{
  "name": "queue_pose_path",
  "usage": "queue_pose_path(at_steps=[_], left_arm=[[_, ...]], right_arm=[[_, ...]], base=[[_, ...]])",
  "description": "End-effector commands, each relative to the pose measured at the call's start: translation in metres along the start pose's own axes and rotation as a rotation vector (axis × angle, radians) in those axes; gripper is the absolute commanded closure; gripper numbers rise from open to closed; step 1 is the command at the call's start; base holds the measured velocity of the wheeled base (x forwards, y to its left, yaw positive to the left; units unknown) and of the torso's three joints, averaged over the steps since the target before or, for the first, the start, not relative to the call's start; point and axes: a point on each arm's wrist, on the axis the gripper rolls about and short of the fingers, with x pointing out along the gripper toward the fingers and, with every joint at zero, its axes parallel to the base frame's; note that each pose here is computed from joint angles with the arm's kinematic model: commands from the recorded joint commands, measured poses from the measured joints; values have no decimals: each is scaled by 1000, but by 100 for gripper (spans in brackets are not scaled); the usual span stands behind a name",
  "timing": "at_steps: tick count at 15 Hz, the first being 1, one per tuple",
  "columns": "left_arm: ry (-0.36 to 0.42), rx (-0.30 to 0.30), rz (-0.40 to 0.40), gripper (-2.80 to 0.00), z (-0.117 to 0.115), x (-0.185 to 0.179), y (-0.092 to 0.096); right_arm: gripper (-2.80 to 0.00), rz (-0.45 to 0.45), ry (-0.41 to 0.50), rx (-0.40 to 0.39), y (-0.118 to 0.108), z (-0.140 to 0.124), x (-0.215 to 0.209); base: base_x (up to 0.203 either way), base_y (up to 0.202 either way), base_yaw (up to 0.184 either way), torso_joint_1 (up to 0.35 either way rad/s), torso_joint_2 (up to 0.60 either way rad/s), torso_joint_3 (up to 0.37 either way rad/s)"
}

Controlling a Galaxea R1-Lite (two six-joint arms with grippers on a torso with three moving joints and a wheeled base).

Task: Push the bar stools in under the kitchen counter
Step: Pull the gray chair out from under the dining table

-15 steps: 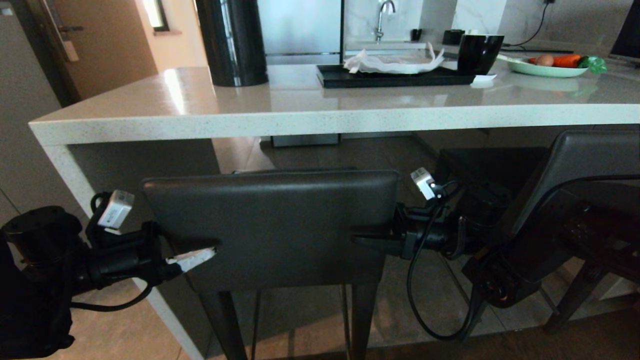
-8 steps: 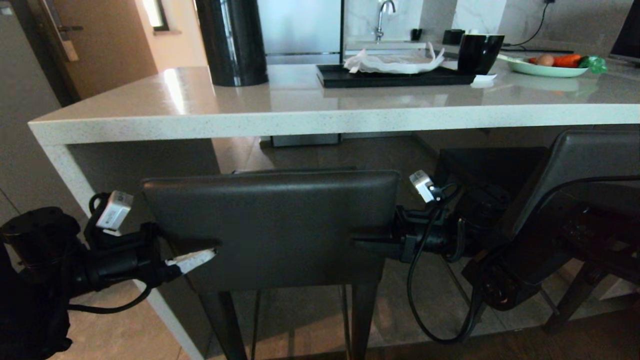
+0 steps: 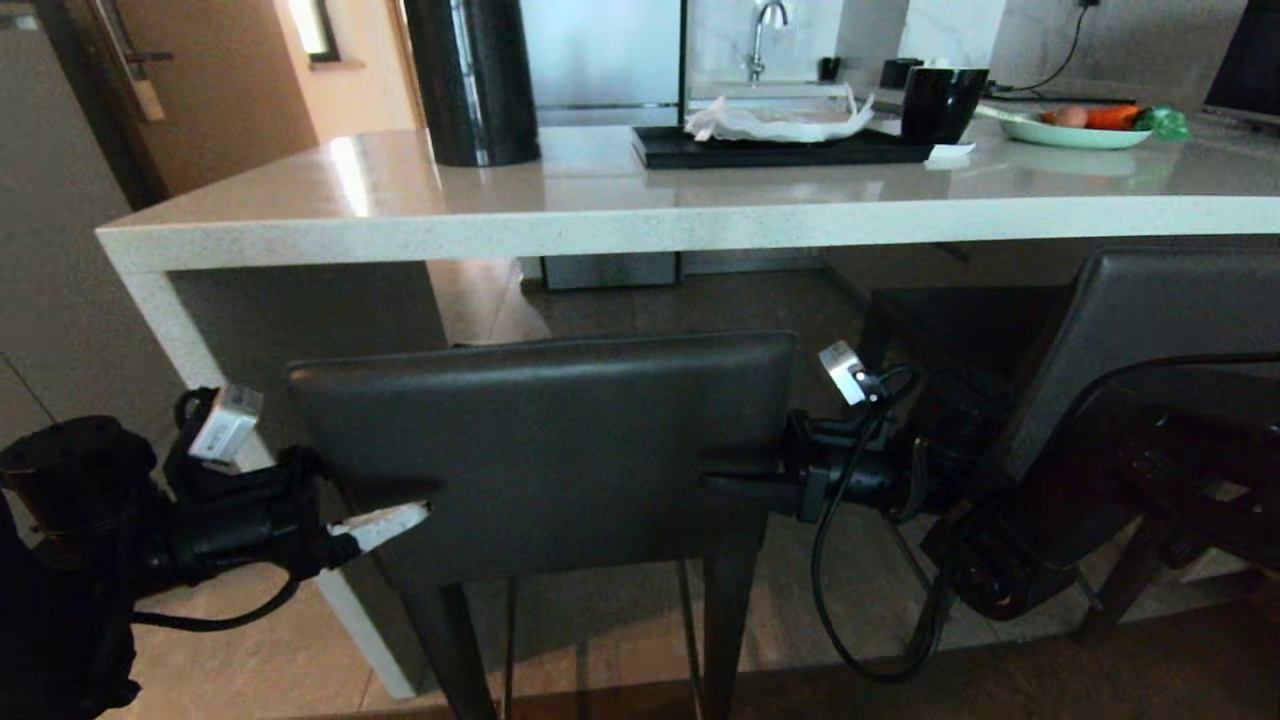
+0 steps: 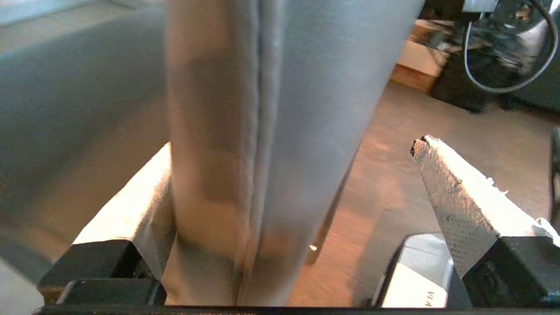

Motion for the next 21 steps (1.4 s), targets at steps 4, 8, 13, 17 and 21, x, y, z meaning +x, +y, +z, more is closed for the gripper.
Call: queue_pose_path(at_steps=[4,8,13,17,21], left_arm=[[-6,16,-10,-280,3,2,0],[-7,16,-10,-280,3,2,0],[-7,17,-15,-280,3,3,-1],[-7,16,-20,-280,3,4,-3],[-7,19,-20,-280,4,4,-3]], right_arm=[[-280,10,-1,-5,0,0,1],[-280,12,-1,-7,0,0,1],[-280,16,2,-18,1,0,0],[-280,19,2,-18,1,-1,1],[-280,19,2,-31,1,-1,1]], base=[[-194,0,-1,2,3,1],[-193,0,-3,1,3,2],[-195,0,-2,3,2,4],[-196,0,0,0,6,6],[-196,0,-2,3,2,2]])
